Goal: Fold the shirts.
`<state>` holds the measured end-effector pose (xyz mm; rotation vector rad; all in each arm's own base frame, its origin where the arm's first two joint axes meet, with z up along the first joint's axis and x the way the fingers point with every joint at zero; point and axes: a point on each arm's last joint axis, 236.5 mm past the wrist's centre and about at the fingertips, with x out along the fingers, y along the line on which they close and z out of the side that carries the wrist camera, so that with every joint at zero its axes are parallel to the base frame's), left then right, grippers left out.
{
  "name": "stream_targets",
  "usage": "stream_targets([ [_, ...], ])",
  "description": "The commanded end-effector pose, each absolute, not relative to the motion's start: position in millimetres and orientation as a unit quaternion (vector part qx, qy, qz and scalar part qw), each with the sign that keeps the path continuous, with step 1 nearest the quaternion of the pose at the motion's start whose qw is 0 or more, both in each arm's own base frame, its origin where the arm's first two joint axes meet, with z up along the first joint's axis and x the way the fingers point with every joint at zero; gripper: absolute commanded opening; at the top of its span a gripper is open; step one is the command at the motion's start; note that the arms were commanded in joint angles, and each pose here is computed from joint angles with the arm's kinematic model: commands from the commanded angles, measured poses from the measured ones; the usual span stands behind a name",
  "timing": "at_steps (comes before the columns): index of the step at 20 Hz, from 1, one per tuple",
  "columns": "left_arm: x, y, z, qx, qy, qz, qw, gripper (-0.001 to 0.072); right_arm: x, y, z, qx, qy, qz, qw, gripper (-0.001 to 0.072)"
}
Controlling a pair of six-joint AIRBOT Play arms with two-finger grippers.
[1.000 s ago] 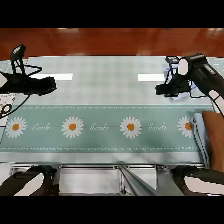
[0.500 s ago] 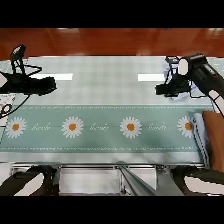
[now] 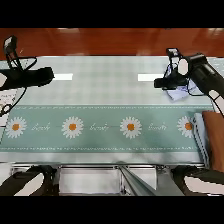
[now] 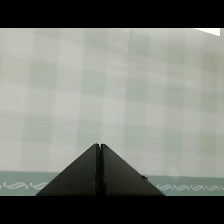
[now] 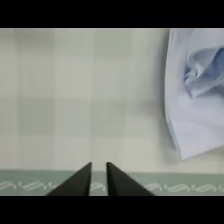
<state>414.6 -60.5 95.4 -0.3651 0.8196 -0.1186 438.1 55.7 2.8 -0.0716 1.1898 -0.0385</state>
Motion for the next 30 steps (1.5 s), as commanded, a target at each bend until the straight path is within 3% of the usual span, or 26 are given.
stream_targets([
  [1,434,-59,117,-0.199,0.34,-0.054,0.918,0.0015,492,29,50,-0.124,0.451,-0.04,0.883,0.0415],
  [4,438,-60,123,-0.212,0.327,-0.056,0.919,0.0028,513,-25,106,-0.201,0.393,-0.108,0.891,0.0414],
  [5,440,-55,125,-0.214,0.321,-0.051,0.921,0.0156,516,-47,118,-0.19,0.386,-0.129,0.893,0.0415],
  [6,441,-50,125,-0.216,0.32,-0.045,0.922,0.0426,515,-70,122,-0.176,0.386,-0.15,0.893,0.0414],
  [7,441,-42,123,-0.215,0.322,-0.038,0.921,0.0508,509,-97,118,-0.153,0.396,-0.172,0.889,0.0414],
  [10,423,-22,100,-0.223,0.377,-0.016,0.899,0.0508,484,-141,59,0.012,0.47,-0.187,0.863,0.0414],
  [12,406,-14,76,-0.216,0.427,-0.006,0.878,0.0508,484,-145,18,0.075,0.502,-0.15,0.849,0.0413],
  [16,378,-20,37,-0.216,0.511,-0.008,0.832,0.0508,487,-164,-43,0.089,0.536,-0.156,0.825,0.0413],
  [22,376,-28,31,-0.211,0.52,-0.015,0.828,0.0508,508,-144,-92,0.135,0.534,-0.125,0.825,0.0406],
  [23,376,-29,32,-0.21,0.519,-0.016,0.828,0.0508,512,-134,-94,0.15,0.532,-0.109,0.826,0.0358],
  [25,376,-29,32,-0.209,0.518,-0.017,0.829,0.0508,517,-116,-89,0.166,0.527,-0.072,0.831,0.0031],
  [30,366,6,63,-0.182,0.502,-0.011,0.846,0.0508,528,-110,5,0.153,0.451,-0.051,0.878,0.0031],
])
